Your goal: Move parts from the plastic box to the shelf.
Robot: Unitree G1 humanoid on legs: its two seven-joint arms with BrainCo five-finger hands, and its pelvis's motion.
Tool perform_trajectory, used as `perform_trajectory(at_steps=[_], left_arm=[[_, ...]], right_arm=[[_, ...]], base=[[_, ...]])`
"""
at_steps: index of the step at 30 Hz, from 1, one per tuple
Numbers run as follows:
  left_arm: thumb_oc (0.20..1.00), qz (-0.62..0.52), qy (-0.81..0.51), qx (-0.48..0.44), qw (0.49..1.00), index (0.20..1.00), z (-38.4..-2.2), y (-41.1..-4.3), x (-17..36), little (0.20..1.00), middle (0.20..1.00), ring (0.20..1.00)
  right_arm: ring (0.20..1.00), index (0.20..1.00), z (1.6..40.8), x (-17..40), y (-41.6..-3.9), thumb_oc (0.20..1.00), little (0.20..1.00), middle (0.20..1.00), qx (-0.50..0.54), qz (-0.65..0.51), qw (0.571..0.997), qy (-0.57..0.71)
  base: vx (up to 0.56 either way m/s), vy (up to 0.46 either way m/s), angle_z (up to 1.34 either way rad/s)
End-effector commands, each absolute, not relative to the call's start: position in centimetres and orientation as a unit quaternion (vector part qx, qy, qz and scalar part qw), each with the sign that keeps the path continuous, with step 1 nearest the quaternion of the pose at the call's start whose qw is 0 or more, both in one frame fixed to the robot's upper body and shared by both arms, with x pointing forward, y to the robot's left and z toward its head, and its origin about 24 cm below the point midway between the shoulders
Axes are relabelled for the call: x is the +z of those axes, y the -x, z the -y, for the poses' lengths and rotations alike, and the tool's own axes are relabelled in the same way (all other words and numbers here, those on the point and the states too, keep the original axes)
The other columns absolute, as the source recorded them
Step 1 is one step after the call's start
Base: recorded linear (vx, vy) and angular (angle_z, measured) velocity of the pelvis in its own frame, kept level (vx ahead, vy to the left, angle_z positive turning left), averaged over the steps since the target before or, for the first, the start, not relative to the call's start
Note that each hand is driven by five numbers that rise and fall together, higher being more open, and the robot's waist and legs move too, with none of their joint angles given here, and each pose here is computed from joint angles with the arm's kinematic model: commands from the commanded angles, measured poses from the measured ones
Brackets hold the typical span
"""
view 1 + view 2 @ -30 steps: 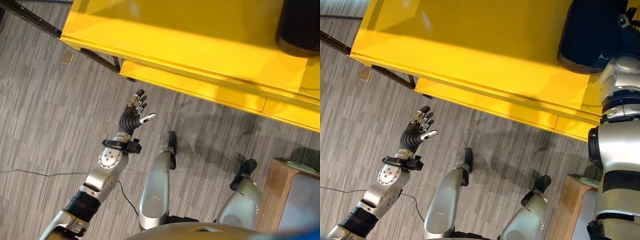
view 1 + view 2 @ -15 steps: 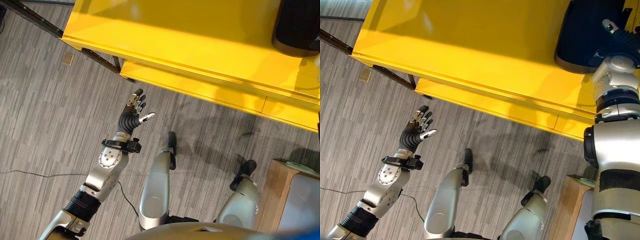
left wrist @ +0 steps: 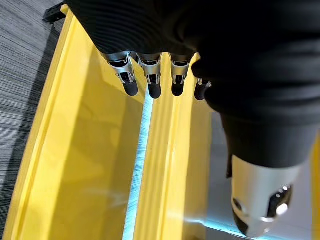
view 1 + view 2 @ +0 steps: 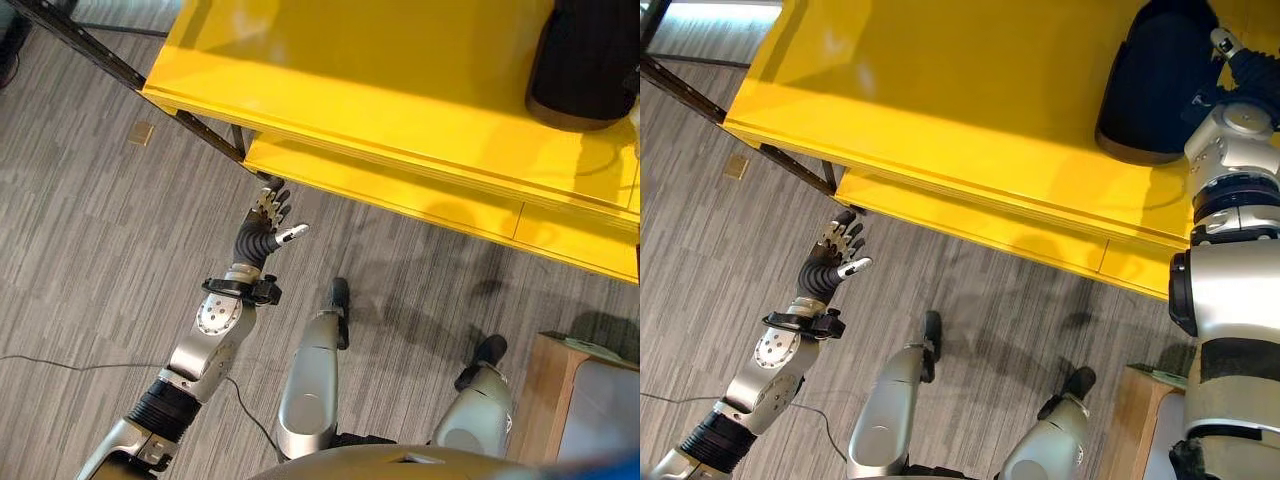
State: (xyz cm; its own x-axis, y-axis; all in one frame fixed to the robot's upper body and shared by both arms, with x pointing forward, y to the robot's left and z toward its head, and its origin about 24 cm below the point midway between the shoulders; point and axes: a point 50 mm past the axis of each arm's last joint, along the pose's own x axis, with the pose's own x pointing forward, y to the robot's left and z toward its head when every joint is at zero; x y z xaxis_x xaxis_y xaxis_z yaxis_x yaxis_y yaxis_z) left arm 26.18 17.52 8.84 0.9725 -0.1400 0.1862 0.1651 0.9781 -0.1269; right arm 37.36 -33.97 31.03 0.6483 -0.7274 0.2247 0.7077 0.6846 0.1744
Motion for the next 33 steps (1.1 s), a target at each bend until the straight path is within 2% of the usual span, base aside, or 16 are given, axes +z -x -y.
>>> perform_trajectory(at_steps=[1,11,14,15,20,21,22,24,26,31,33], left_arm=[[1.000,0.141,0.057,-0.083,0.985,1.000,-18.7,-26.3,10.9,1.000,1.000,1.000],[1.000,0.119,0.055,-0.088,0.987,1.000,-19.2,-26.0,10.1,1.000,1.000,1.000],[1.000,0.105,0.053,-0.087,0.989,1.000,-19.5,-25.8,9.5,1.000,1.000,1.000],[1.000,0.092,0.057,-0.079,0.991,1.000,-19.8,-25.5,8.9,1.000,1.000,1.000],[1.000,0.076,0.058,-0.069,0.993,1.000,-20.2,-25.0,8.0,1.000,1.000,1.000],[1.000,0.072,0.060,-0.066,0.993,1.000,-20.3,-24.8,7.7,1.000,1.000,1.000],[1.000,0.062,0.067,-0.062,0.994,1.000,-20.4,-24.2,7.1,1.000,1.000,1.000],[1.000,0.052,0.072,-0.052,0.995,1.000,-20.7,-23.6,6.4,1.000,1.000,1.000],[1.000,0.046,0.070,-0.039,0.996,1.000,-21.2,-23.2,5.9,1.000,1.000,1.000],[1.000,0.029,0.067,-0.021,0.997,1.000,-21.7,-22.3,4.7,1.000,1.000,1.000],[1.000,0.021,0.075,-0.006,0.997,1.000,-22.0,-21.3,3.9,1.000,1.000,1.000]], right_arm=[[1.000,1.000,32.6,35.0,-36.9,1.000,1.000,1.000,-0.368,0.226,0.902,-0.020],[1.000,1.000,32.6,34.1,-36.9,1.000,1.000,1.000,-0.362,0.226,0.904,-0.023],[1.000,1.000,32.6,32.0,-37.1,1.000,1.000,1.000,-0.354,0.218,0.910,-0.005],[1.000,1.000,30.7,30.0,-37.3,1.000,1.000,1.000,-0.299,0.235,0.924,0.023],[1.000,1.000,28.2,26.2,-36.6,1.000,1.000,1.000,-0.219,0.246,0.944,0.030],[1.000,1.000,27.6,24.7,-36.0,1.000,1.000,1.000,-0.195,0.244,0.949,0.031],[1.000,1.000,26.5,19.9,-33.4,1.000,1.000,1.000,-0.138,0.232,0.963,0.005],[1.000,1.000,25.8,16.3,-30.4,1.000,1.000,1.000,-0.104,0.218,0.970,-0.024],[1.000,1.000,25.4,15.0,-27.9,1.000,1.000,1.000,-0.069,0.215,0.974,-0.027],[1.000,1.000,24.8,11.7,-24.4,1.000,1.000,1.000,-0.045,0.178,0.980,-0.078],[1.000,1.000,24.1,9.3,-21.2,1.000,1.000,1.000,-0.020,0.143,0.984,-0.106]], base=[[0.00,0.000,0.00],[0.01,-0.013,-0.04],[0.08,-0.085,-0.12],[0.07,-0.065,-0.20],[0.05,-0.035,-0.29],[0.13,-0.046,-0.11],[0.16,-0.048,-0.11],[0.15,-0.035,-0.19],[0.08,-0.023,-0.17],[0.05,-0.020,-0.12],[0.02,-0.040,-0.17]])
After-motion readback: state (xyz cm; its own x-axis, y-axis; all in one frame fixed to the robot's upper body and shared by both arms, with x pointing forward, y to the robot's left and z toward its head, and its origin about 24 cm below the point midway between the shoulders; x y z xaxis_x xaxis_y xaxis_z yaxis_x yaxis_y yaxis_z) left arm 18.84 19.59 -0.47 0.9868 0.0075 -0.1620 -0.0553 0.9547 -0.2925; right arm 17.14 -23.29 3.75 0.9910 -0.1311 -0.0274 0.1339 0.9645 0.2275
